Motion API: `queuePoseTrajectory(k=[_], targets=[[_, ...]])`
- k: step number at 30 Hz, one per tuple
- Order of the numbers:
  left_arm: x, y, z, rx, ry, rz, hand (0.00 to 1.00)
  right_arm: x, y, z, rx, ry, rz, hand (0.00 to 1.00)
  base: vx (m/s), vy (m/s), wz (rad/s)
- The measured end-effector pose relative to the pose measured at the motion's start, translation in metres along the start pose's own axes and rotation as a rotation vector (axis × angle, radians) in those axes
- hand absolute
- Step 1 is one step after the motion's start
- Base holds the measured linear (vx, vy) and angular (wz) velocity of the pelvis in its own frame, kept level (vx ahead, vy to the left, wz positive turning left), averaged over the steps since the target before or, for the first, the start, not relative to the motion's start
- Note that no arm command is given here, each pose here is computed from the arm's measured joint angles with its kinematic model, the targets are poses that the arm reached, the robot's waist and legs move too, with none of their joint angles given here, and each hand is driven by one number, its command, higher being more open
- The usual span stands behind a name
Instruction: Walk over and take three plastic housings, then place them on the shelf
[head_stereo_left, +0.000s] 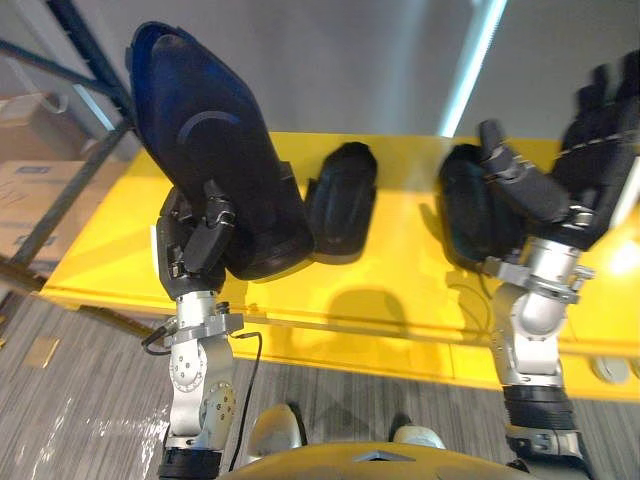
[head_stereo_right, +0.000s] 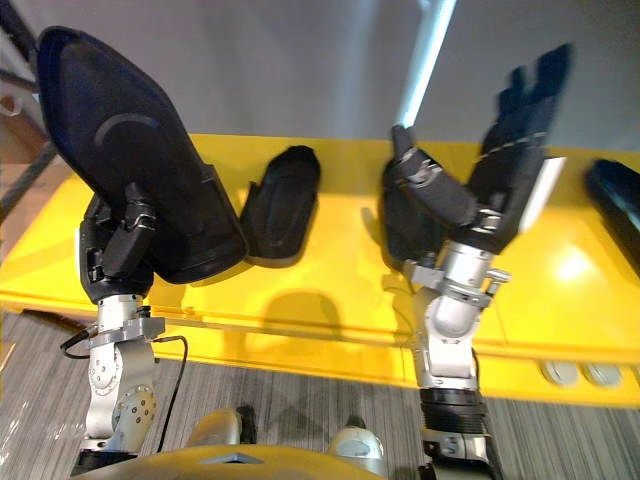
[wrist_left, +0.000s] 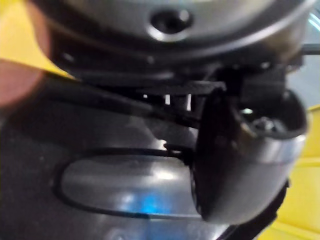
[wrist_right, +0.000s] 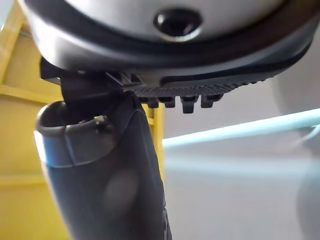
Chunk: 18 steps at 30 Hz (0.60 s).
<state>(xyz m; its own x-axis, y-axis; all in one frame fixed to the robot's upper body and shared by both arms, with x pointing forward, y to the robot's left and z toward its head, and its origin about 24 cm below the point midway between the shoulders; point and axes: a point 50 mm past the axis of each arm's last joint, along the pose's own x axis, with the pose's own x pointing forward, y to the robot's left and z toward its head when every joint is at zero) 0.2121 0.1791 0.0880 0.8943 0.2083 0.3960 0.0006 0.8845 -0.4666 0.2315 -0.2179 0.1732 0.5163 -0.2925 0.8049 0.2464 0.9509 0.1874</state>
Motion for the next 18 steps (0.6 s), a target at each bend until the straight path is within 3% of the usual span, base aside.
queuePoseTrajectory(k=[10,18], targets=[[-0.006,-0.007,0.013,0.002,-0.012,-0.019,0.0,-0.017,0.024,0.0,0.133,0.059,0.064,1.0,0.09,0.051,-0.03],[-0.006,-0.007,0.009,0.129,-0.013,-0.051,0.0,-0.02,0.021,-0.002,0.269,0.104,0.043,1.0,-0.01,0.293,-0.23]])
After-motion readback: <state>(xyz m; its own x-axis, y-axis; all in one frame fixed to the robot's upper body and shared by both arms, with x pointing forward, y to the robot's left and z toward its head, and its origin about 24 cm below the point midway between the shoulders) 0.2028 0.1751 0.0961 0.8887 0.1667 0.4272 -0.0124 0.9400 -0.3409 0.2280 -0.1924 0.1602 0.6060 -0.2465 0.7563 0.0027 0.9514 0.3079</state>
